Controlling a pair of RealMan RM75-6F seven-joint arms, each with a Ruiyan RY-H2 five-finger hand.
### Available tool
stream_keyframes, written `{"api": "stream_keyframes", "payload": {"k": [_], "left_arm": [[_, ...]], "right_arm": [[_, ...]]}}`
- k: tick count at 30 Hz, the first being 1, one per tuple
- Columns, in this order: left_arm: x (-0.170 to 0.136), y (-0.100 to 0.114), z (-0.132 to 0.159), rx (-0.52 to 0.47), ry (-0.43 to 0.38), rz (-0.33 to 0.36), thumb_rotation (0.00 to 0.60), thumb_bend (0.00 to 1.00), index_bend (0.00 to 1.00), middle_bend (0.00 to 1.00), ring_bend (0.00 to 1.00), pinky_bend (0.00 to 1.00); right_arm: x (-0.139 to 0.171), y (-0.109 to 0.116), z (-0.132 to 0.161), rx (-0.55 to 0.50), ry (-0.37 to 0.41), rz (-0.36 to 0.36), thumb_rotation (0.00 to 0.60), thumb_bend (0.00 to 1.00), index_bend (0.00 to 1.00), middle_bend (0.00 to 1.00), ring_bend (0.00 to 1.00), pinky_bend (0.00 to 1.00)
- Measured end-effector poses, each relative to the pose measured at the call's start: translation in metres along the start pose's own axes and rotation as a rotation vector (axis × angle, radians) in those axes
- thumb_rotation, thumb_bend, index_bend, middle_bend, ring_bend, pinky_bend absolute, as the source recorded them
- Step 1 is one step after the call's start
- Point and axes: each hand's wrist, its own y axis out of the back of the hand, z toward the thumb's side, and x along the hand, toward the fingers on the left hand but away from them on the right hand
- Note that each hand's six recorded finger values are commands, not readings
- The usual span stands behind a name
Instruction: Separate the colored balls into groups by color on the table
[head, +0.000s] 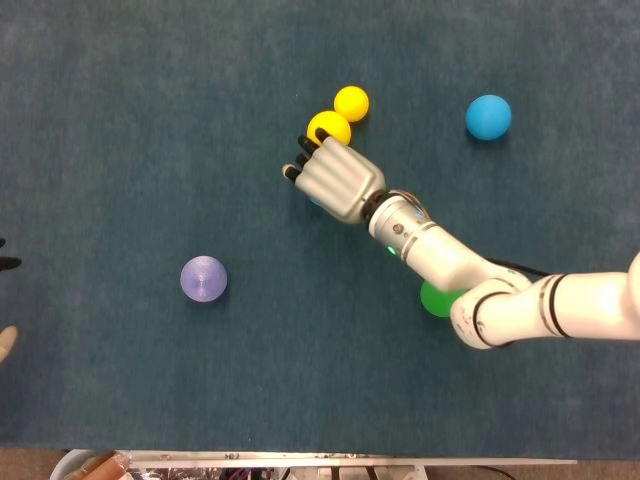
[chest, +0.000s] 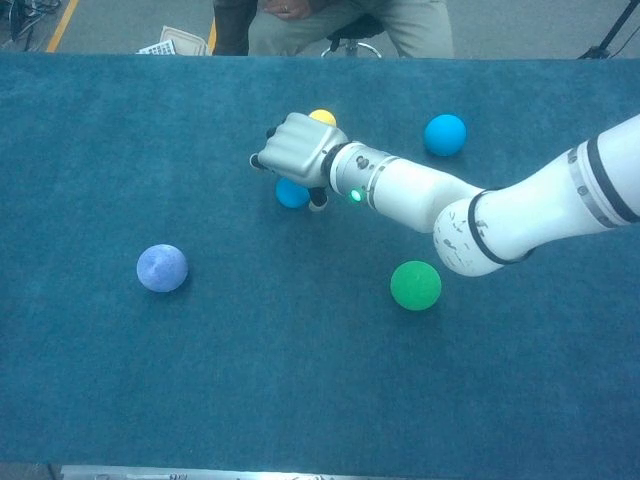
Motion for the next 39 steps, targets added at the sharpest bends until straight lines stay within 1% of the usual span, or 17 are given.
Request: {"api": "stream_keyframes", "payload": {"k": [7, 9, 11, 18, 26, 29, 31, 36, 39], "left_arm": [[0.000, 0.000, -0.001, -0.005, -0.003, 0.001, 0.600, 0.32, 0.19, 0.11, 0.14, 0.18], [0.000, -0.001, -0.001, -0.006, -0.005, 0.000, 0.600, 0.32, 0.19, 0.11, 0.14, 0.18], [0.000, -0.001, -0.001, -0.006, -0.006, 0.000, 0.600, 0.32, 0.19, 0.11, 0.14, 0.18], [0.000, 0.000, -0.002, -0.009, -0.004, 0.003, 0.600, 0.32, 0.19, 0.11, 0.14, 0.18], [0.003, -0.001, -0.002, -0.010, -0.012, -0.001, 0.600, 0.32, 0.19, 0.11, 0.14, 0.18], [0.004, -0.001, 0.000, -0.009, -0.019, -0.003, 0.600, 0.32, 0.19, 0.11, 0.14, 0.18], [0.003, -0.001, 0.001, -0.009, -0.020, -0.002, 0.600, 0.32, 0.19, 0.11, 0.14, 0.18], [0.001, 0.000, -0.001, -0.009, -0.009, -0.004, 0.600, 0.32, 0.19, 0.11, 0.14, 0.18], [0.000, -0.001, -0.002, -0.009, -0.006, -0.009, 0.600, 0.32, 0.19, 0.11, 0.13, 0.18]], "right_arm": [[0.000, -0.004, 0.001, 0.015, 0.000, -0.013, 0.600, 0.14, 0.36, 0.46, 0.16, 0.23], [0.001, -0.004, 0.001, 0.012, 0.001, -0.017, 0.600, 0.14, 0.40, 0.50, 0.19, 0.23], [0.002, -0.004, 0.000, 0.009, 0.004, -0.022, 0.600, 0.14, 0.41, 0.52, 0.21, 0.23], [0.012, 0.000, -0.002, -0.007, 0.028, -0.050, 0.600, 0.14, 0.42, 0.52, 0.22, 0.23], [0.038, -0.006, -0.021, -0.014, 0.030, -0.063, 0.600, 0.14, 0.43, 0.52, 0.22, 0.23], [0.041, -0.006, -0.020, -0.032, 0.040, -0.072, 0.600, 0.14, 0.43, 0.48, 0.22, 0.23], [0.042, -0.004, -0.017, -0.039, 0.054, -0.079, 0.600, 0.14, 0.40, 0.44, 0.22, 0.23], [0.042, -0.003, -0.012, -0.017, 0.070, -0.070, 0.600, 0.11, 0.24, 0.36, 0.15, 0.22], [0.039, -0.005, -0.009, -0.013, 0.069, -0.053, 0.600, 0.10, 0.21, 0.34, 0.14, 0.21]]}}
